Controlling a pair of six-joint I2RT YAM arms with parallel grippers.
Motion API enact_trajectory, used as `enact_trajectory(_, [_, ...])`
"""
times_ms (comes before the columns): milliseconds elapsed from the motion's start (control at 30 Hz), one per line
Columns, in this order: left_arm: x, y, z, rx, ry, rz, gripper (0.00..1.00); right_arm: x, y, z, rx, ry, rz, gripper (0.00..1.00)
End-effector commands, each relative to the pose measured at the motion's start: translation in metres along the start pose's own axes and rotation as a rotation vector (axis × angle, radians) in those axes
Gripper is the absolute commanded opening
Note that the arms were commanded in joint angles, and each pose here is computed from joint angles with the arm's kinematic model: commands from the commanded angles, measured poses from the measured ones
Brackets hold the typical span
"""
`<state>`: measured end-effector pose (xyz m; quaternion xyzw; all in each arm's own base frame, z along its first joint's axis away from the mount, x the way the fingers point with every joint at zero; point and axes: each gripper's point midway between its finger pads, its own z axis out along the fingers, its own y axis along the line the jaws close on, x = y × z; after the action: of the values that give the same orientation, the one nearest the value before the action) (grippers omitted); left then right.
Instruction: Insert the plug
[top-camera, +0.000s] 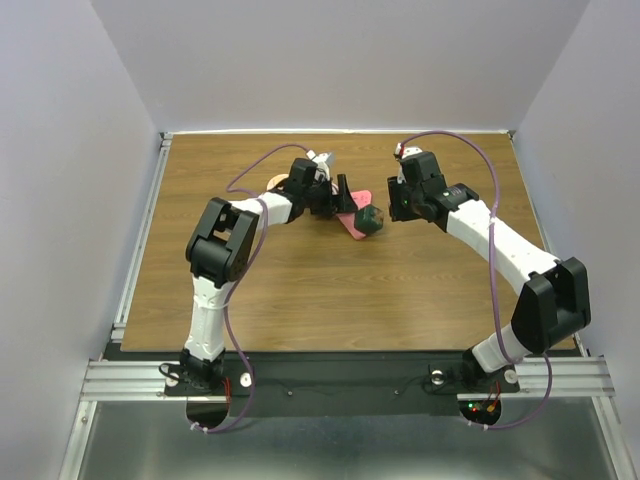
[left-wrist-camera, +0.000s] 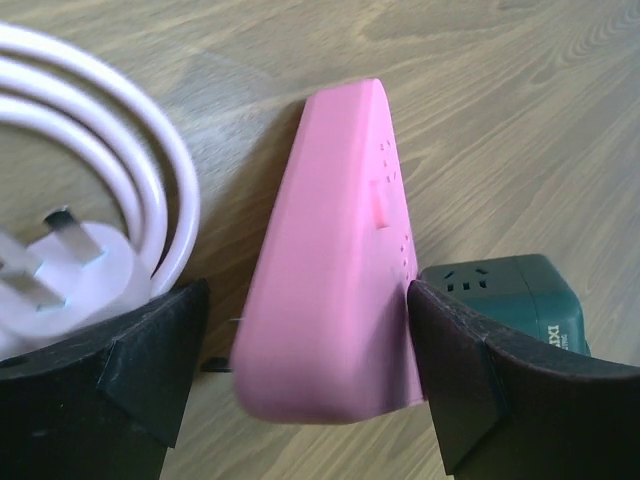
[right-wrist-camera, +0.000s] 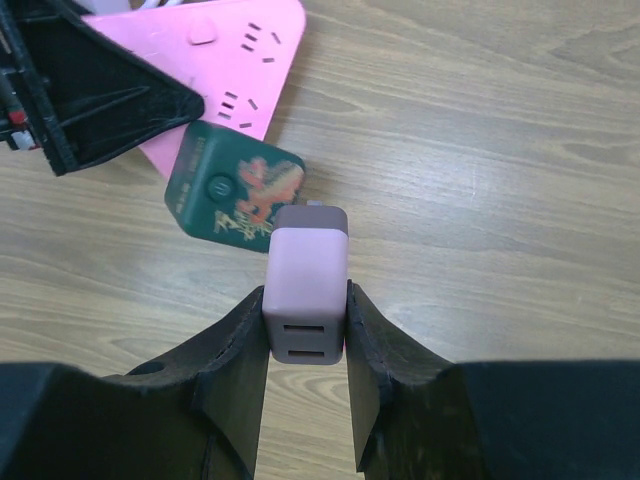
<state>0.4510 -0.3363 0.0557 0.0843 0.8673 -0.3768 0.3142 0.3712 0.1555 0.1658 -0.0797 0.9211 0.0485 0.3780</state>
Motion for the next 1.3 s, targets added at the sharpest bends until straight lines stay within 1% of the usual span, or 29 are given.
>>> enact_trajectory(0, [-0.015, 0.016, -0.023, -0.087, -0.058, -0.014, 0.92, -0.026, 0.01, -0.006, -0.037, -0.091, 0.001, 0.0])
enact_trajectory(133, [-0.011, 0.037, -0.026, -0.151, -0.065, -0.054, 0.92, -0.024, 0.01, -0.005, -0.04, -0.087, 0.001, 0.0])
enact_trajectory(300, [-0.013, 0.038, -0.039, -0.179, -0.081, -0.024, 0.92, -0.032, 0.012, -0.009, -0.05, -0.107, -0.003, 0.0])
enact_trajectory(433, [-0.006, 0.043, -0.058, -0.234, -0.091, -0.008, 0.92, -0.041, 0.021, -0.011, -0.092, -0.119, -0.007, 0.0])
enact_trajectory(533, [0.0, 0.042, -0.061, -0.225, -0.093, 0.004, 0.91, -0.047, 0.029, -0.003, -0.125, -0.11, -0.012, 0.0])
enact_trajectory(633, [0.007, 0.039, -0.055, -0.193, -0.069, 0.02, 0.89, -0.059, 0.038, 0.003, -0.157, -0.115, -0.018, 0.0])
enact_trajectory(733, [0.009, 0.029, -0.047, -0.16, -0.065, 0.044, 0.84, -0.07, 0.044, 0.006, -0.179, -0.125, -0.024, 0.0])
enact_trajectory(767, [0.009, 0.025, -0.046, -0.143, -0.062, 0.047, 0.77, -0.074, 0.046, 0.011, -0.187, -0.122, -0.026, 0.01])
enact_trajectory(800, [0.01, 0.022, -0.045, -0.134, -0.058, 0.05, 0.72, -0.078, 0.047, 0.013, -0.186, -0.126, -0.023, 0.0])
enact_trajectory(833, [0.009, 0.02, -0.045, -0.126, -0.057, 0.051, 0.67, -0.079, 0.053, 0.013, -0.225, -0.121, -0.024, 0.0])
enact_trajectory(867, [0.011, 0.018, -0.045, -0.12, -0.052, 0.047, 0.57, -0.085, 0.056, 0.014, -0.237, -0.126, -0.022, 0.01])
enact_trajectory(933, [0.018, 0.013, -0.046, -0.106, -0.036, 0.04, 0.51, -0.087, 0.062, 0.019, -0.273, -0.109, -0.019, 0.0])
enact_trajectory(1167, [0.052, 0.001, -0.046, -0.076, 0.039, 0.027, 0.48, -0.069, 0.069, 0.043, -0.307, 0.011, -0.037, 0.01])
enact_trajectory(1233, [0.063, -0.002, -0.044, -0.072, 0.059, 0.027, 0.45, -0.067, 0.064, 0.046, -0.278, 0.028, -0.028, 0.01])
enact_trajectory(1267, [0.07, -0.006, -0.042, -0.064, 0.077, 0.028, 0.41, -0.064, 0.063, 0.046, -0.272, 0.044, -0.024, 0.0])
